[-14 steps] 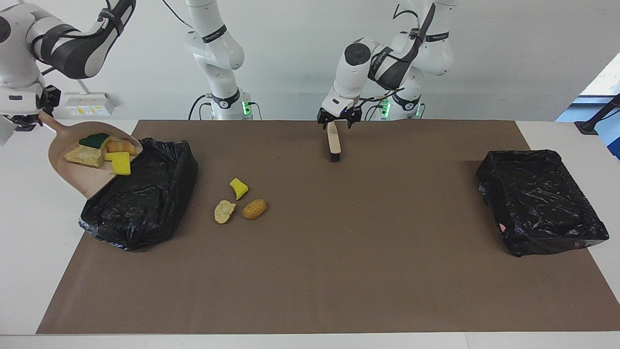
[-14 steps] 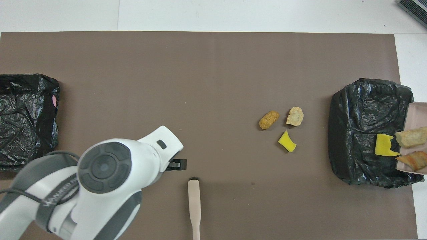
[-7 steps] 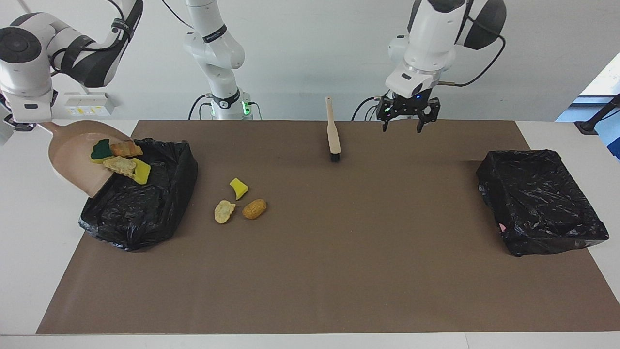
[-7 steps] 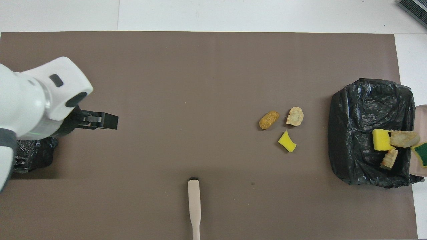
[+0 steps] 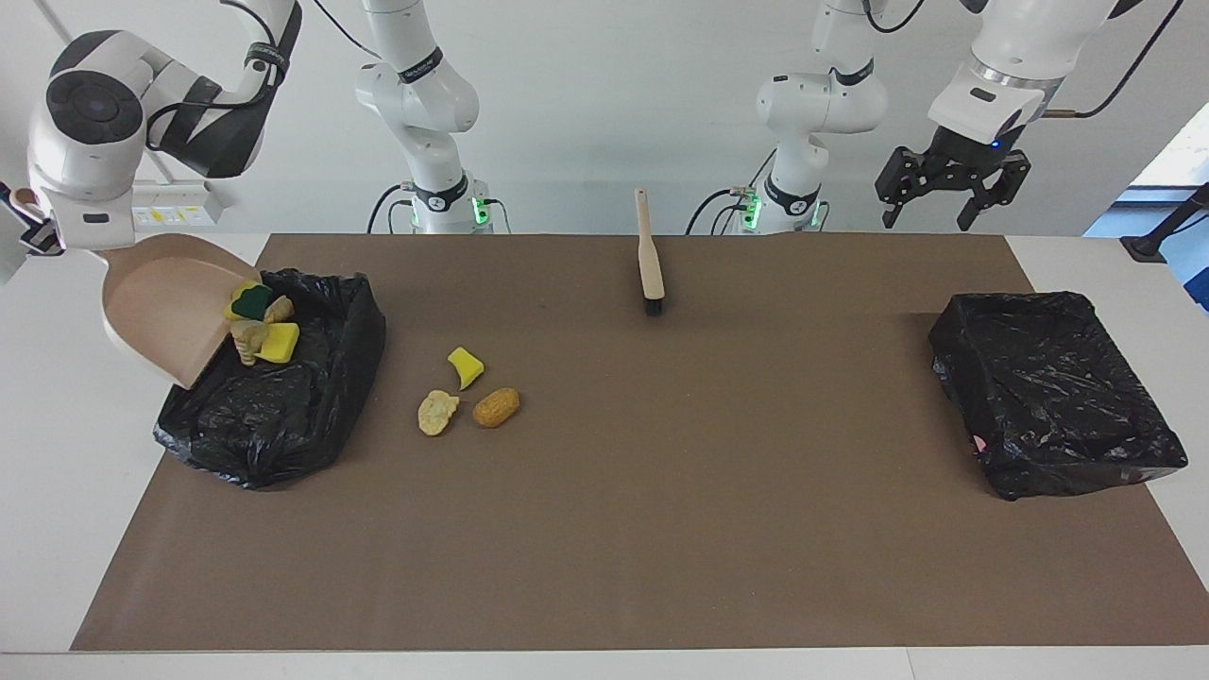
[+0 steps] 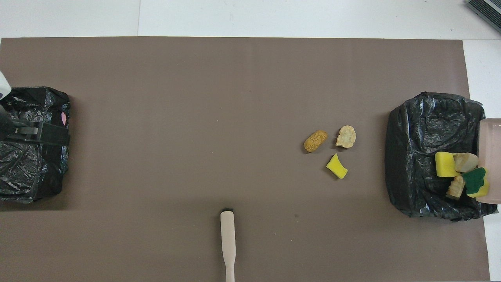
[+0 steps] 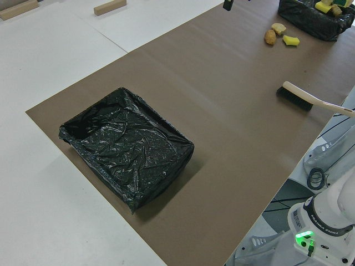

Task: Sweep and dump trash in bin
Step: 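Tip the dustpan over the bin with the right gripper while the left gripper withdraws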

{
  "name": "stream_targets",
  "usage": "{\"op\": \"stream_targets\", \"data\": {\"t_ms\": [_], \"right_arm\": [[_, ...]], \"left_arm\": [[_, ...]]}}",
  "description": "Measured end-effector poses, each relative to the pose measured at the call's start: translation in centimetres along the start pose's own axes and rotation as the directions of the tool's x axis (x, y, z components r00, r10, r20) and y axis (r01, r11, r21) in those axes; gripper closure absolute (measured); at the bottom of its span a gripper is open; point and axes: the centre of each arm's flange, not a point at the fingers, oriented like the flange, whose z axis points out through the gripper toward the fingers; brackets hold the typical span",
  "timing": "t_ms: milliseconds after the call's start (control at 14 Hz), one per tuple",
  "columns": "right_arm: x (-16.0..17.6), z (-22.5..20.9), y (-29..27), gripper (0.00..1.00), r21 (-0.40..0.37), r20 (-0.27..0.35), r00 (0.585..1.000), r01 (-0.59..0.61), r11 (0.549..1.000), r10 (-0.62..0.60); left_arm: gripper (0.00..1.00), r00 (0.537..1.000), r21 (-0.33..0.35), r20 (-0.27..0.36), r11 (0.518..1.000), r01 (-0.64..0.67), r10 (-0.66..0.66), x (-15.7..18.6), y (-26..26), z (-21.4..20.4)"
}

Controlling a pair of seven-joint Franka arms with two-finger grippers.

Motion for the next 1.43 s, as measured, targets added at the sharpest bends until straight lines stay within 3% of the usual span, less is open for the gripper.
{"op": "stream_targets", "data": {"t_ms": [357, 571, 857, 1000, 1143, 1286, 1429], "right_arm": [[-0.5, -4.5, -0.4, 0.68, 0.010, 0.045, 0.999, -0.007, 1.000, 0.007], [-0.4, -7.7, -0.9, 0.68, 0.008, 0.052, 0.999, -0.012, 1.000, 0.011], [-0.9, -8.6, -1.1, 0.68, 0.011, 0.038, 0.999, -0.031, 0.999, 0.030], [-1.0, -9.4, -1.5, 0.68, 0.025, -0.047, 0.997, -0.063, 0.998, 0.064], [-0.2, -10.3, -1.8, 0.68, 0.058, -0.188, 0.971, -0.140, 0.989, 0.148], [1.1, -11.3, -2.0, 0.68, 0.116, -0.286, 0.921, -0.239, 0.964, 0.263], [4.0, -13.4, -2.4, 0.68, 0.208, -0.354, 0.839, -0.360, 0.909, 0.413]], "left_arm": [[0.00, 1.000, -0.001, 0.009, 1.000, -0.009, 0.009, -0.1, -0.3, 0.1], [0.00, 1.000, -0.001, 0.006, 1.000, -0.005, 0.005, 0.1, -0.5, 0.2], [0.00, 1.000, 0.000, -0.012, 1.000, -0.002, 0.002, 0.2, -0.6, -0.2], [0.00, 1.000, 0.000, -0.013, 1.000, 0.000, 0.000, 0.2, -0.8, -0.3], [0.00, 1.000, 0.000, -0.013, 1.000, 0.003, -0.003, 0.2, -0.9, -0.3], [0.00, 1.000, 0.000, -0.013, 1.000, 0.006, -0.006, 0.2, -1.1, -0.3], [0.00, 1.000, 0.000, -0.013, 1.000, 0.009, -0.009, 0.2, -1.2, -0.3]]}}
